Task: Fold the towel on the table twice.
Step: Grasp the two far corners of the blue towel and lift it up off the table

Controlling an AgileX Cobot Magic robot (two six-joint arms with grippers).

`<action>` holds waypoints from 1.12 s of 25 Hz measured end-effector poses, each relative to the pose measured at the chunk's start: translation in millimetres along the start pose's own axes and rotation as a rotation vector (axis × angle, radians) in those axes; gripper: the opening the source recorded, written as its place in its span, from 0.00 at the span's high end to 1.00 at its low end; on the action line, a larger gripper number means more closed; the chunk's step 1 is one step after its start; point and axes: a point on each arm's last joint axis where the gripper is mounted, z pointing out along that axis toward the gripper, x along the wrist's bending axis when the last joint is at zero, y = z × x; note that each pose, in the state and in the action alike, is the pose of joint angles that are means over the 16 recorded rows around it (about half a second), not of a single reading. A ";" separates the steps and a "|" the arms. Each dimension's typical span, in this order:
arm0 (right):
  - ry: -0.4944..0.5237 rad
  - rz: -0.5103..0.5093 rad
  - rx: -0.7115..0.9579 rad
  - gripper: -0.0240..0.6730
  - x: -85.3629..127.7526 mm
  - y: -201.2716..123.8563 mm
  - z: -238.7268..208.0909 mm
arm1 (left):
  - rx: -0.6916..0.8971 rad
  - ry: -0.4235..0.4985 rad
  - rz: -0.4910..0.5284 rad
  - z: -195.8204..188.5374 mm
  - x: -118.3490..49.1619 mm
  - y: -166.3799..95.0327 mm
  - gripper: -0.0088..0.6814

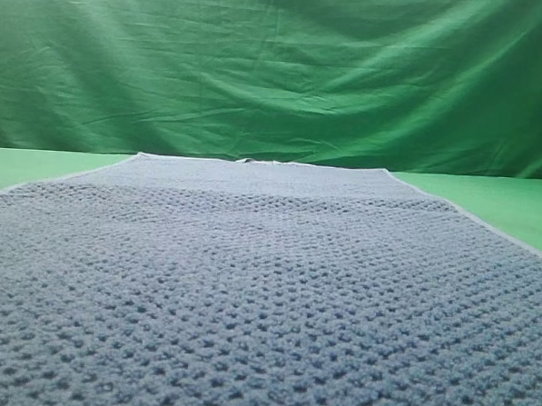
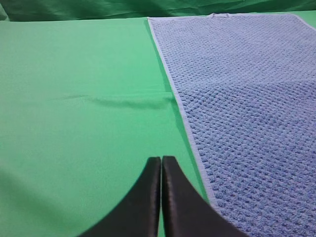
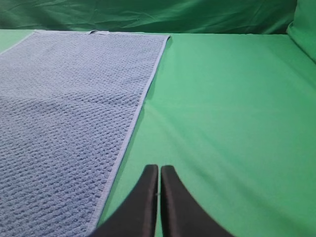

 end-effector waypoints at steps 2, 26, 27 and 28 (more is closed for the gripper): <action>0.000 0.000 0.000 0.97 0.0 0.0 0.0 | 0.000 0.000 0.000 0.0 0.0 0.0 0.99; 0.000 0.000 0.000 0.97 0.0 0.0 0.0 | -0.004 -0.001 -0.005 0.0 -0.1 0.3 0.99; 0.000 0.000 0.000 0.97 0.0 0.0 0.0 | -0.006 -0.002 -0.008 0.0 -0.2 0.5 0.99; 0.000 0.000 0.000 0.97 0.0 0.0 0.0 | -0.010 -0.004 -0.015 0.0 -0.4 0.8 0.99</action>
